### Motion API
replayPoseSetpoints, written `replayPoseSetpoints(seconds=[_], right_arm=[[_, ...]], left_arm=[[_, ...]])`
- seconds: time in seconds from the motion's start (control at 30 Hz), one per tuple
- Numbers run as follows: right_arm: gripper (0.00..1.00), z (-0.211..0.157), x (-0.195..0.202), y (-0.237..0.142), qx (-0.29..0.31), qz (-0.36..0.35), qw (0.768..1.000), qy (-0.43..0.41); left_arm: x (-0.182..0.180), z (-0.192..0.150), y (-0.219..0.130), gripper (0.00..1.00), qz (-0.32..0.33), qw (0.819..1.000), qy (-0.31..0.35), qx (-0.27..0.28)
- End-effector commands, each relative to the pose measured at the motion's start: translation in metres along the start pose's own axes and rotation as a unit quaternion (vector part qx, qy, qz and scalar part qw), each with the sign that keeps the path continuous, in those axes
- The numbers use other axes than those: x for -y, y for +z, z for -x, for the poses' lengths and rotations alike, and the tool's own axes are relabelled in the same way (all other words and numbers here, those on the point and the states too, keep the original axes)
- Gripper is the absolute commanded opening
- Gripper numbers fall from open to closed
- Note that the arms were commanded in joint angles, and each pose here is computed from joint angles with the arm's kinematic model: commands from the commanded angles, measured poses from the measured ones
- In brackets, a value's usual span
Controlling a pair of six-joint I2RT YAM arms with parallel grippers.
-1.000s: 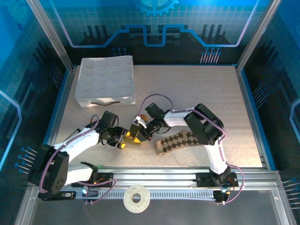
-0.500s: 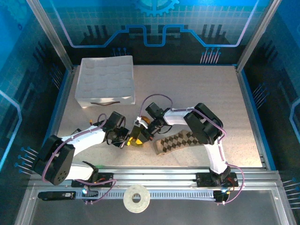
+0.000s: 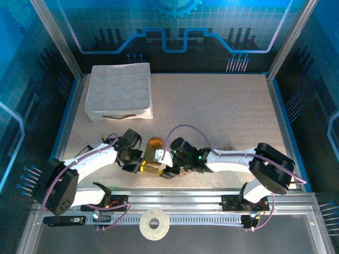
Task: Roll the socks
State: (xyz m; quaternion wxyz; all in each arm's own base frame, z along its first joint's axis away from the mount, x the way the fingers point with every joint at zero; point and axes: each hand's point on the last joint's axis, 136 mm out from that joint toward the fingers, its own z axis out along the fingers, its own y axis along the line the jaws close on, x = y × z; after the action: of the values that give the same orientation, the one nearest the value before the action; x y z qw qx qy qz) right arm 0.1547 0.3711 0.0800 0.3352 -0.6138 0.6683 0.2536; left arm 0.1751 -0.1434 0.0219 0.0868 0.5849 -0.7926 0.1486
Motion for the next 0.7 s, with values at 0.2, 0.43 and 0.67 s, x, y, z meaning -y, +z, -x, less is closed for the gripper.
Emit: replayPoseSetpoints(seconds=[0.2, 0.43, 0.67], right_arm=[[0.6, 0.011, 0.0, 0.031, -0.038, -0.131, 0.983, -0.121], [0.54, 0.008, 0.008, 0.051, -0.058, -0.157, 0.975, -0.147], [0.27, -0.012, 0.013, 0.065, -0.097, -0.155, 0.975, -0.129]], left_arm=[[-0.04, 0.018, 0.01, 0.0, 0.136, 0.989, -0.037, 0.051], [-0.037, 0.017, 0.017, 0.0, 0.14, 0.989, -0.034, 0.044], [-0.032, 0.015, 0.016, 0.0, 0.131, 0.99, -0.03, 0.039]])
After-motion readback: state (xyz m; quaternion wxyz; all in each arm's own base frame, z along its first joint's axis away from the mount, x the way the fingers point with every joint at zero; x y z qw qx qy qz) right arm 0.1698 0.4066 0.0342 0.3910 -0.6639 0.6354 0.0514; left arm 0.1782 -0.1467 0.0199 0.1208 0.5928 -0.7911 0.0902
